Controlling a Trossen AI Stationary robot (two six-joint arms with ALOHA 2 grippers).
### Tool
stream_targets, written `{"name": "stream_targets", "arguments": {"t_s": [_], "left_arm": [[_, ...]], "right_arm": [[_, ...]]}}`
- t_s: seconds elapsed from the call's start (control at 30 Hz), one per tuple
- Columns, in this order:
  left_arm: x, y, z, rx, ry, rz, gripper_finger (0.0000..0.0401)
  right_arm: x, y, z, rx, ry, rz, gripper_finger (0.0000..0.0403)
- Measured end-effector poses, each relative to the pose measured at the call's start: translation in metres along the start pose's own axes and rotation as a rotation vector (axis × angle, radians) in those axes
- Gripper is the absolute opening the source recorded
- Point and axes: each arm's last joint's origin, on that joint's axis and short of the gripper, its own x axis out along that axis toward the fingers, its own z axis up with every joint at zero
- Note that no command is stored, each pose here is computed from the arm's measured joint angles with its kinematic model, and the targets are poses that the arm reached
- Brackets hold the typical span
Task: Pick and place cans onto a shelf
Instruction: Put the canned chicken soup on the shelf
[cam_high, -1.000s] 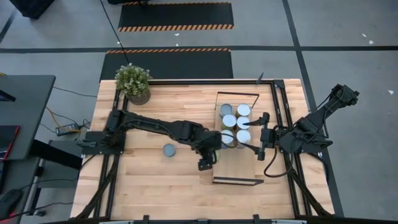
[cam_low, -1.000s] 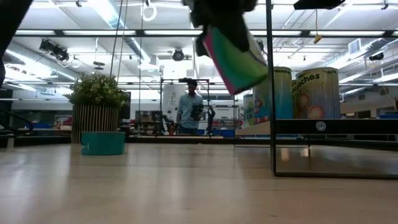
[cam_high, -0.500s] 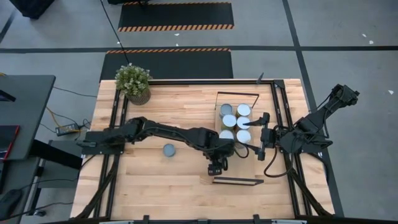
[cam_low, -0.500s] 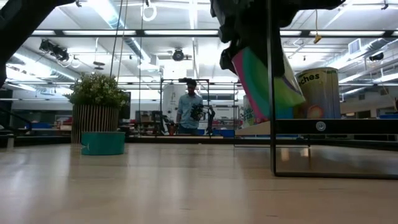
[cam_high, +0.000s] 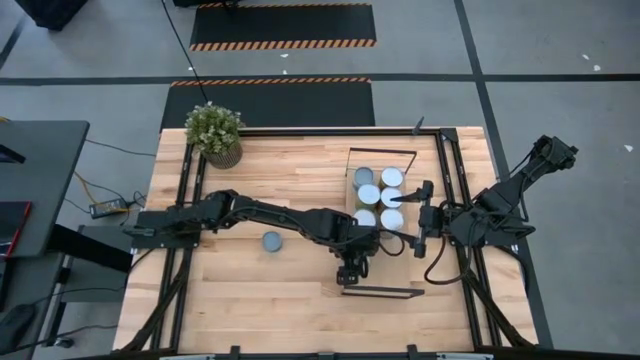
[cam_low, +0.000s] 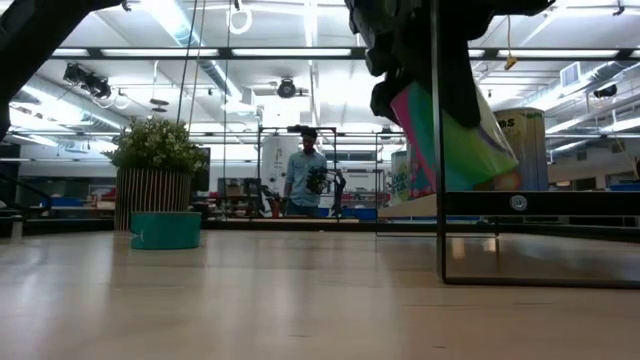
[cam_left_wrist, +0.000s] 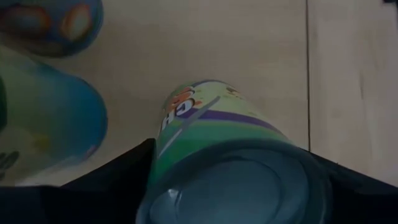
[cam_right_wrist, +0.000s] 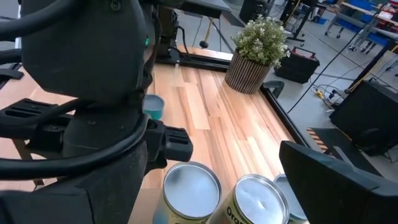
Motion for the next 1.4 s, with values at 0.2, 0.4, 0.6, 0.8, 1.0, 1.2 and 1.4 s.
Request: {"name": "stream_targets", "arguments": {"t_s": [0.2,0.4,0.6,0.8,1.0,1.2,1.4], "left_arm": [[-0.0001,-0.0003,0.0034,0.013,-0.032,-0.027,0.0315],[-0.0001,-0.0004,0.0027,0.006,-0.024,-0.028,0.0316],[-0.0015,0.0000,0.0033,0.012,-0.032,-0.009,0.0316],[-0.0017,0.0000,0.0034,0.008,-0.033,-0.008,0.0316],[-0.0017,0.0000,0.0035,0.038,-0.035,-0.007,0.0316],[-0.0019,-0.0004,0.0035,0.037,-0.035,-0.008,0.0317],[-0.0020,-0.0035,0.0029,0.045,-0.034,-0.008,0.0317]], "right_arm": [[-0.0001,0.0002,0.0003,0.003,-0.002,0.004,0.0375],[-0.0001,0.0003,0.0002,0.002,-0.001,0.004,0.0375],[-0.0001,0.0002,0.0003,0.003,-0.002,0.004,0.0375],[-0.0001,0.0002,0.0002,0.002,-0.002,0.004,0.0375],[-0.0001,0.0002,0.0002,0.002,-0.002,0.004,0.0375],[-0.0001,0.0003,0.0002,0.002,-0.002,0.004,0.0375],[-0.0001,0.0002,0.0002,0.002,-0.002,0.004,0.0375]]}}
